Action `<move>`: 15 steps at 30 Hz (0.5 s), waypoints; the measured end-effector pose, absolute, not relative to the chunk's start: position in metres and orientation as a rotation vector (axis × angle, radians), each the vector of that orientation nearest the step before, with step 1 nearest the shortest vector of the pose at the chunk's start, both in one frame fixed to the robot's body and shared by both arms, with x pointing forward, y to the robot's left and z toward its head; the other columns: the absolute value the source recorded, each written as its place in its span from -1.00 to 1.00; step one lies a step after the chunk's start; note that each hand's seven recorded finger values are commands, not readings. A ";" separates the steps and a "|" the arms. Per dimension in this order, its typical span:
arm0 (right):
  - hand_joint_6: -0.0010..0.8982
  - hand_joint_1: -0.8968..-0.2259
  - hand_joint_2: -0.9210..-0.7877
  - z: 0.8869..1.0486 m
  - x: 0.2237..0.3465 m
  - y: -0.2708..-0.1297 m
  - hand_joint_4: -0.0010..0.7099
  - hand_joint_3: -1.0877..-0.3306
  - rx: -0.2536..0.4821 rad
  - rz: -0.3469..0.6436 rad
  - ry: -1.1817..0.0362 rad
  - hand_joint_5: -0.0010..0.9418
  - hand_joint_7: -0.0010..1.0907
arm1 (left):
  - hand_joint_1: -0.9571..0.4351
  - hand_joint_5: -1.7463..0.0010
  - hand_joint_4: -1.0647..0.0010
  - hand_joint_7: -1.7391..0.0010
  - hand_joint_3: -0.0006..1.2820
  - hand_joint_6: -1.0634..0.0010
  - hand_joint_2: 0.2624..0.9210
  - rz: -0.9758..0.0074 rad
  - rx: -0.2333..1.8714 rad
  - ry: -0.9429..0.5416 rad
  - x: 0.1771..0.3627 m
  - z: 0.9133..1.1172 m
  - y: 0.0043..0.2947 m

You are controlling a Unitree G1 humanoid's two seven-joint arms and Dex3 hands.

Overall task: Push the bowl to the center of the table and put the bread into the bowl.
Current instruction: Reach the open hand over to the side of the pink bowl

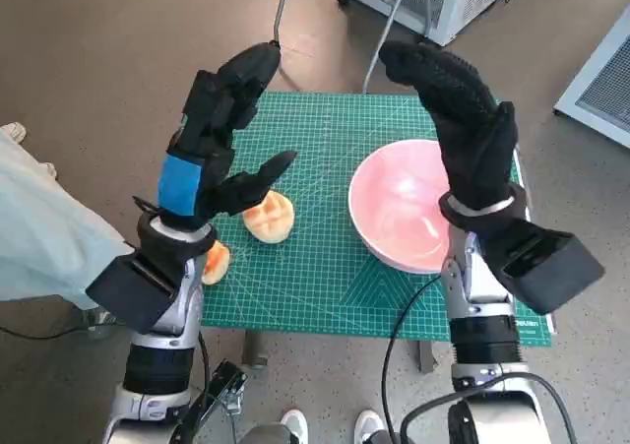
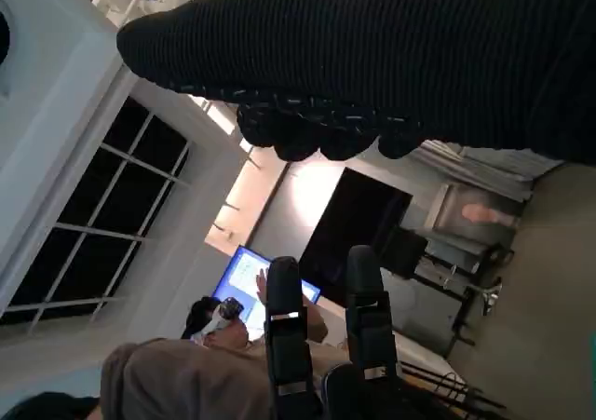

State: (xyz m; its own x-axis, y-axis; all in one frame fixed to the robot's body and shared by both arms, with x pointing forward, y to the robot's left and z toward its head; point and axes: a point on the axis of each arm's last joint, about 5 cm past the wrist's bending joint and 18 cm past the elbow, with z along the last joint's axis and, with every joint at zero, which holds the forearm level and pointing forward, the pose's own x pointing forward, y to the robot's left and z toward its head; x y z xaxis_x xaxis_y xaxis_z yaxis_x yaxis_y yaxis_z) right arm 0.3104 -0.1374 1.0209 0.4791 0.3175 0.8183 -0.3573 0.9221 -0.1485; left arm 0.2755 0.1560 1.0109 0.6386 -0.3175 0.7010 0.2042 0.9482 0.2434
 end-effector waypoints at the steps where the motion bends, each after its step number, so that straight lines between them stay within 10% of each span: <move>1: -1.00 -0.31 -1.00 1.021 0.311 -0.139 -0.23 -0.21 0.043 0.407 -0.988 -0.99 0.42 | -0.19 1.00 0.39 0.33 -0.56 0.79 1.00 -0.299 0.146 -0.827 0.276 1.011 0.156; 15: -1.00 -0.28 -1.00 1.004 0.312 -0.205 -0.29 -0.33 -0.017 0.071 -0.942 -0.92 0.36 | -0.19 1.00 0.39 0.34 -0.56 0.79 1.00 -0.291 0.149 -0.815 0.274 1.007 0.158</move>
State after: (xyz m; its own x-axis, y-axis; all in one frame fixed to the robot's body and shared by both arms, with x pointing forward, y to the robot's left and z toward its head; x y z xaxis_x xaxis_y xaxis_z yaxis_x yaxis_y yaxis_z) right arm 0.3120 -0.2053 1.0038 0.5864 0.0681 0.8072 -0.0533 0.9975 -0.0454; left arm 0.2738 0.1584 1.0075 0.6492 -0.3121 0.6937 0.1986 0.9499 0.2415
